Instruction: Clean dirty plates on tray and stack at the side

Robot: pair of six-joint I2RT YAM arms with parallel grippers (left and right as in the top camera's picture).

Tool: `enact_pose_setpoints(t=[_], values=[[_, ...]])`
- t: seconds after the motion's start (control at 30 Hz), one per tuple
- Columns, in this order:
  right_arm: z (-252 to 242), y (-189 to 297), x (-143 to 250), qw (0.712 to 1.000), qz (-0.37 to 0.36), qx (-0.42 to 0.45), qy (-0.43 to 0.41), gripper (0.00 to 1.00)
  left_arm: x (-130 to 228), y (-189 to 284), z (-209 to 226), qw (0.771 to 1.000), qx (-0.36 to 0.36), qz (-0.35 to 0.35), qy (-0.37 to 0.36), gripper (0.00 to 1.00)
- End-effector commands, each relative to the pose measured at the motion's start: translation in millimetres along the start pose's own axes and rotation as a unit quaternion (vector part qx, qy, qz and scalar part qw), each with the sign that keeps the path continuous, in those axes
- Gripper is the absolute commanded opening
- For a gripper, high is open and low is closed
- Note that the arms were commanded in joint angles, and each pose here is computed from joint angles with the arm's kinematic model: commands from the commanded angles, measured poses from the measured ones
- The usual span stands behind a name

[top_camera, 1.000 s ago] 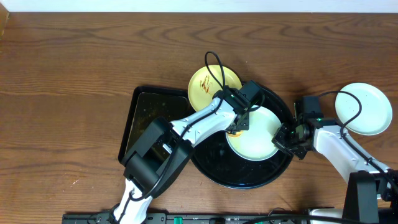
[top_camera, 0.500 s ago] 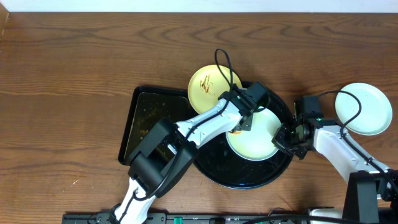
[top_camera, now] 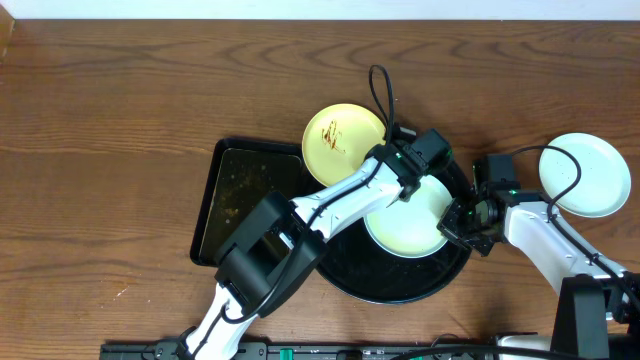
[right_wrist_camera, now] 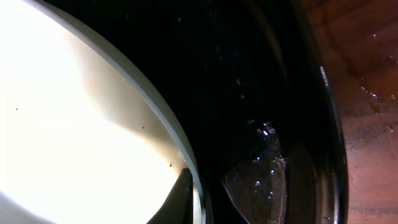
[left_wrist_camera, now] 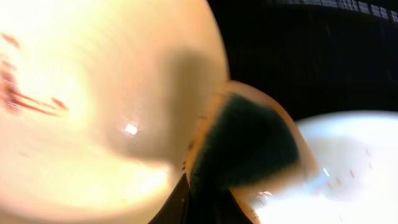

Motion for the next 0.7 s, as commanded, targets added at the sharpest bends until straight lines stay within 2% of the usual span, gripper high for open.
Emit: enact_pose_setpoints(t=[0.0, 0.17, 0.3, 0.47, 0.67], values=[[-36.6, -26.6, 22.3, 0.993, 0.038, 0.113, -0.007, 0.01, -24.7, -4.5, 20.6, 0.997, -0.06, -0.048, 0.012, 0.07], [-36.5, -26.6, 22.2, 0.993, 0.038, 0.113, -0.007, 0.01, -36.4, 13.2, 22.0, 0.996, -0.059, -0.058, 0.015, 0.07], [-34.3, -27.4, 18.3, 0.994, 0.028, 0.106, 0.007, 0.01, -42.8, 42.5, 47.2, 0.993, -0.096, -0.064, 0.015, 0.07], [-30.0, -28.0, 12.0, 0.995, 0.013, 0.094, 0.022, 0.02, -36.6, 65.5, 89.5, 0.989, -0.143, -0.016, 0.034, 0.07], [-16.0, -19.0, -3.3, 0.996, -0.004, 0.072, 0.051, 0.02, -26.0, 76.0, 144.7, 0.974, -0.211, 0.061, 0.059, 0.07]])
Point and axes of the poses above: each gripper's point midway between its finger pads, its own y axis back along the fingers, its own z axis along the line the jaws close on, x = y × z, the point moved 7 cm from there along y, back along the fingers, and after that the axes turned 9 degrees about y, right-handed, at the moved point
